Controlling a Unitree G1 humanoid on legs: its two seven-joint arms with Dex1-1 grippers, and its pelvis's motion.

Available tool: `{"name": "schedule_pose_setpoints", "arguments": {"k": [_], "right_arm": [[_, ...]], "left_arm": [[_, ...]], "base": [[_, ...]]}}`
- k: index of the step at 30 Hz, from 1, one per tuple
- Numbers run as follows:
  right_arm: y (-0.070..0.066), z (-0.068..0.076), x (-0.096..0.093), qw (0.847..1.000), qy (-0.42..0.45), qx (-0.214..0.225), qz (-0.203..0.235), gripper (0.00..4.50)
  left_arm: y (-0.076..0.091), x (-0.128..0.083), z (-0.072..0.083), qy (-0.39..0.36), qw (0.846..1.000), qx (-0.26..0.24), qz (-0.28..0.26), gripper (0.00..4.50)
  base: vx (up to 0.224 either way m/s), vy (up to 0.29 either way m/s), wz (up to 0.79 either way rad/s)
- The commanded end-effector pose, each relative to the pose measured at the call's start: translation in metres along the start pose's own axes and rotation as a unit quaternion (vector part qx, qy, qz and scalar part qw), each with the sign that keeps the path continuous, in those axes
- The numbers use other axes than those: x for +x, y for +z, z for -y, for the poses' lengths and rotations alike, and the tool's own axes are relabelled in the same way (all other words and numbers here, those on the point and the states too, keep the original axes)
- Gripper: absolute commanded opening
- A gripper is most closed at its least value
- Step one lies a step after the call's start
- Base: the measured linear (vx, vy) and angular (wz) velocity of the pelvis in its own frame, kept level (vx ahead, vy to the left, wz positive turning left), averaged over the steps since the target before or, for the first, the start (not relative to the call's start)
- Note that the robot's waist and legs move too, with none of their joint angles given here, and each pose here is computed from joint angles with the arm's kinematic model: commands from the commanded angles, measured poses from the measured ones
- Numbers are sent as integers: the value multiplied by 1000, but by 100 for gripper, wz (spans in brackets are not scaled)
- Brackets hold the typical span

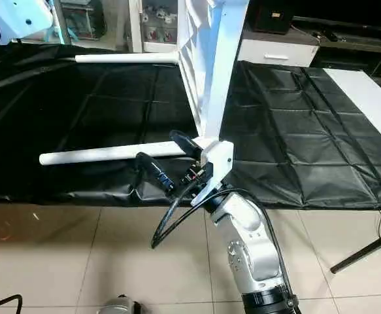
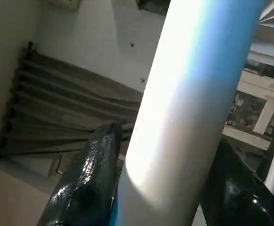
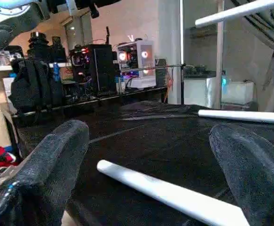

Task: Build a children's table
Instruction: Flip table

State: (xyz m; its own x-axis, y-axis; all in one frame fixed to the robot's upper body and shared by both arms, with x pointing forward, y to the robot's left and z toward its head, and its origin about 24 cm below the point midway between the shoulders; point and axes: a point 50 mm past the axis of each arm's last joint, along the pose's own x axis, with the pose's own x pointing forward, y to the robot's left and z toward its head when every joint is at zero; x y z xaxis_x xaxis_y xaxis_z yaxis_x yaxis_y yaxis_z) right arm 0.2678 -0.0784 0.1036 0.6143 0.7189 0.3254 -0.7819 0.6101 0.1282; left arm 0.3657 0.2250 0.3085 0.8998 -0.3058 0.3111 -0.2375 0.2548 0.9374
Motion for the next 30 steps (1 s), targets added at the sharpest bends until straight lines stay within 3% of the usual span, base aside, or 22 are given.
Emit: {"name": "schedule_pose_setpoints", "arguments": {"k": [1, 10, 12, 14, 16, 19, 20, 25, 30], "right_arm": [[3, 3, 0, 1000, -7, -8, 3, 450], [-4, 8, 3, 1000, -15, 6, -22, 450], [-16, 9, 1, 998, -24, 24, -58, 450], [-22, 12, -1, 996, -40, 21, -76, 450], [-31, 22, -4, 991, -88, 23, -99, 450], [-34, 33, -5, 985, -130, 35, -105, 450], [-33, 42, -6, 981, -164, 46, -98, 450], [-26, 63, -2, 973, -213, 61, -67, 450], [-18, 76, 6, 967, -239, 84, -33, 450]], "left_arm": [[-4, -1, -4, 20, 999, -48, -10, 210], [-13, -7, -16, 81, 986, -140, -40, 208], [-18, -11, -23, 122, 969, -208, -50, 208], [-18, -11, -25, 136, 962, -233, -48, 209], [-17, -12, -28, 152, 953, -258, -42, 209], [-15, -12, -30, 159, 949, -269, -35, 209], [-14, -13, -33, 167, 944, -284, -29, 209], [-10, -13, -35, 173, 928, -331, -12, 209], [-9, -13, -33, 169, 920, -353, -8, 209]], "base": [[0, 0, 0], [0, 0, 0], [0, 0, 0], [0, 0, 0], [0, 0, 0], [0, 0, 0], [0, 0, 0], [0, 0, 0], [0, 0, 0]]}}
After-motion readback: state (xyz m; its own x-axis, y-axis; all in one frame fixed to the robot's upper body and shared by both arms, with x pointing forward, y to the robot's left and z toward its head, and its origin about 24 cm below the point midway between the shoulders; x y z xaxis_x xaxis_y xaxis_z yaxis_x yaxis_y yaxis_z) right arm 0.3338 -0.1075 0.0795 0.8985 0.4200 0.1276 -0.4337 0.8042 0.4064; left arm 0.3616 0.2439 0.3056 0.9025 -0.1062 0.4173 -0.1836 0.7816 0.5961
